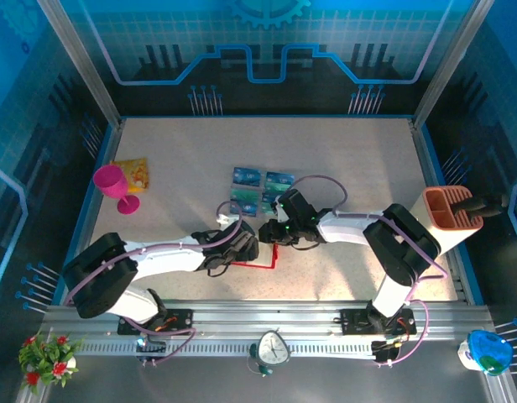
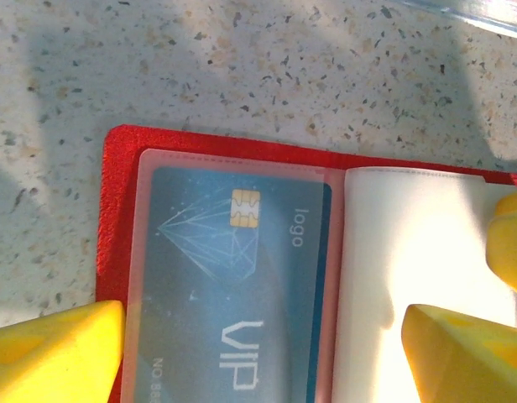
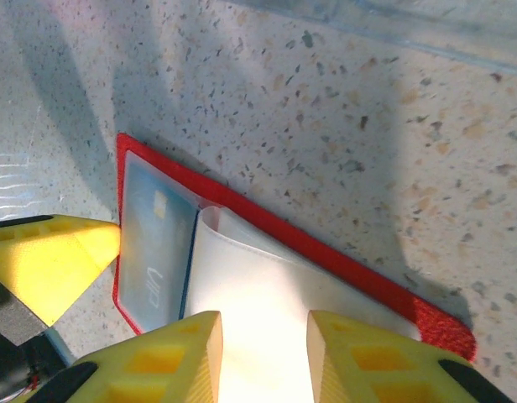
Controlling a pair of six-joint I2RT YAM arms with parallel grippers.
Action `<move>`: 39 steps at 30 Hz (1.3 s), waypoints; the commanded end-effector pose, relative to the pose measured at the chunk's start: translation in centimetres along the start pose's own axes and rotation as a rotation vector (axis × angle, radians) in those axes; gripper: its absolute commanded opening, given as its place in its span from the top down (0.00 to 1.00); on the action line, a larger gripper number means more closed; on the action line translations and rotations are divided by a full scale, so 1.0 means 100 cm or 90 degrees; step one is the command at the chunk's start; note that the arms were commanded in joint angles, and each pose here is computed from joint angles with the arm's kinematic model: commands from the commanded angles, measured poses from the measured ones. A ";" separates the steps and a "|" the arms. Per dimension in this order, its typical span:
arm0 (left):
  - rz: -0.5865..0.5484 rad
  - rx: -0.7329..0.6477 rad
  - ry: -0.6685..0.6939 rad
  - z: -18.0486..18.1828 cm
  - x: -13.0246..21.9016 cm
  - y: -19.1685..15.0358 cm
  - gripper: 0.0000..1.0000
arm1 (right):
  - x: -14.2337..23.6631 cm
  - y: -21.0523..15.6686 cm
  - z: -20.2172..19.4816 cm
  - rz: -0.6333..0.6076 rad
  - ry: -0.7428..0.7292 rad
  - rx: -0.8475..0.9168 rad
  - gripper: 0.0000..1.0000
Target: Put the credit cards into the card holder
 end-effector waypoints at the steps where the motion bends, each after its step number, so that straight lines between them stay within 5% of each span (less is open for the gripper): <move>1: -0.020 0.007 -0.047 -0.007 0.015 0.007 0.12 | -0.007 0.003 0.014 0.007 0.029 -0.001 0.67; 9: -0.055 0.012 -0.049 -0.001 0.034 0.012 0.09 | -0.009 0.000 0.016 0.007 0.018 0.002 0.68; 19: -0.065 0.015 -0.061 0.000 0.043 0.015 0.09 | 0.044 -0.007 0.013 -0.102 -0.058 0.059 0.69; 25: -0.064 0.008 -0.070 -0.006 0.046 0.021 0.08 | 0.049 -0.022 0.003 -0.119 -0.141 0.104 0.56; 30: -0.061 0.007 -0.073 -0.009 0.046 0.024 0.07 | 0.037 -0.029 -0.004 -0.109 -0.177 0.119 0.55; 33: -0.058 0.005 -0.077 -0.012 0.047 0.026 0.07 | 0.033 -0.029 -0.010 -0.112 -0.193 0.122 0.63; 39: -0.051 0.000 -0.100 -0.022 0.046 0.031 0.07 | 0.036 -0.023 -0.027 -0.115 -0.216 0.121 0.96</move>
Point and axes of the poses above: each hand's point on the last joint's axis, 136 mm out from that joint toward the fingers, its own x axis back along the fingers, its own z axis along the line the jaws close on, y = z × x, the point moved 7 cm from there along x, back along the fingers, and after that the axes turned 14 degrees about -x, right-handed, at the moved point
